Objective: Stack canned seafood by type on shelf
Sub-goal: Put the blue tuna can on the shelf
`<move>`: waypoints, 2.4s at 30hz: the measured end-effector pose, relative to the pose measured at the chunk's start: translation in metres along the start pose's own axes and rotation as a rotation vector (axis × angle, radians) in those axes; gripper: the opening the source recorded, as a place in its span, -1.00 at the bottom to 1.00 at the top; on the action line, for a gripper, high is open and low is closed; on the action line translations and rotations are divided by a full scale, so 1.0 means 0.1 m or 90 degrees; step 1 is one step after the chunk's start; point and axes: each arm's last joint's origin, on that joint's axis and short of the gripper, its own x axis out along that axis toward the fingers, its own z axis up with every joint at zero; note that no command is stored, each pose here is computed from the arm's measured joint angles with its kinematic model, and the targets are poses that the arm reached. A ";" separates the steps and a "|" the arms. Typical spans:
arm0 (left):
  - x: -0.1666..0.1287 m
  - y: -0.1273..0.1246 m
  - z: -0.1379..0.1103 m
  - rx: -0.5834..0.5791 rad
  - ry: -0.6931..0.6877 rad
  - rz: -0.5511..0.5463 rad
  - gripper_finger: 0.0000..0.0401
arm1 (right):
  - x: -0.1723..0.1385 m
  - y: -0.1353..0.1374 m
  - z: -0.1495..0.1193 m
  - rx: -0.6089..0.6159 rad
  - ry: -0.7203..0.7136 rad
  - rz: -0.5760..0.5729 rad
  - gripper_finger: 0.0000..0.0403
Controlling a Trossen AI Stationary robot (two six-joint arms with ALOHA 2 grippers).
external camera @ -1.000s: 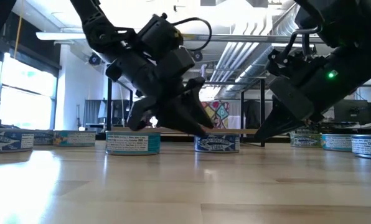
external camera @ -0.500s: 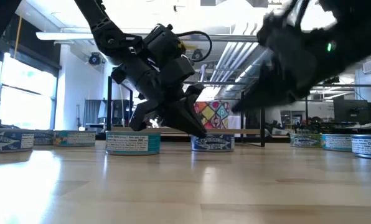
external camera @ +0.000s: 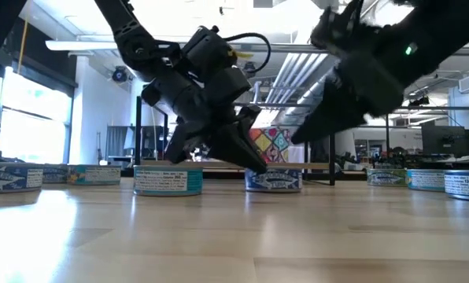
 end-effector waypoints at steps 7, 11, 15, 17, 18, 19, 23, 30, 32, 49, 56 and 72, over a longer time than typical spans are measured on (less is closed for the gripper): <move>-0.01 0.09 0.12 -0.056 -0.062 -0.031 -1.00 | 0.04 -0.04 0.03 -0.087 -0.002 0.003 -0.04; -0.01 0.13 0.15 -0.092 -0.071 -0.031 -1.00 | 0.04 -0.04 0.03 -0.152 -0.002 0.005 0.08; -0.02 0.15 0.18 -0.106 -0.077 -0.028 -1.00 | 0.04 -0.04 0.01 -0.235 0.007 0.007 0.15; -0.02 0.15 0.18 -0.107 -0.083 -0.034 -1.00 | 0.04 -0.05 0.01 -0.279 0.008 0.005 0.18; -0.02 0.15 0.18 -0.109 -0.088 -0.040 -1.00 | 0.05 -0.05 0.00 -0.309 0.009 -0.003 0.18; -0.02 0.14 0.19 -0.112 -0.094 -0.047 -1.00 | 0.06 -0.05 -0.01 -0.337 0.011 -0.021 0.18; -0.02 0.15 0.20 -0.123 -0.105 -0.053 -1.00 | 0.12 -0.06 -0.05 -0.375 0.020 -0.063 0.18; -0.03 0.16 0.22 -0.125 -0.116 -0.046 -1.00 | 0.21 -0.05 -0.13 -0.378 0.033 -0.091 0.16; -0.03 0.16 0.22 -0.126 -0.114 -0.047 -1.00 | 0.22 -0.05 -0.12 -0.360 0.027 -0.101 0.11; -0.30 0.22 0.39 -0.151 -0.098 -0.020 -0.95 | 0.20 -0.02 -0.08 -0.299 0.014 -0.102 -0.44; -0.94 0.20 0.56 -0.168 0.040 0.048 -0.96 | 0.19 -0.01 0.31 -0.320 0.001 -0.151 -0.44; -2.00 -0.38 0.53 -0.242 0.004 0.105 -1.00 | 0.90 -1.71 0.84 -0.216 0.211 -0.224 -0.43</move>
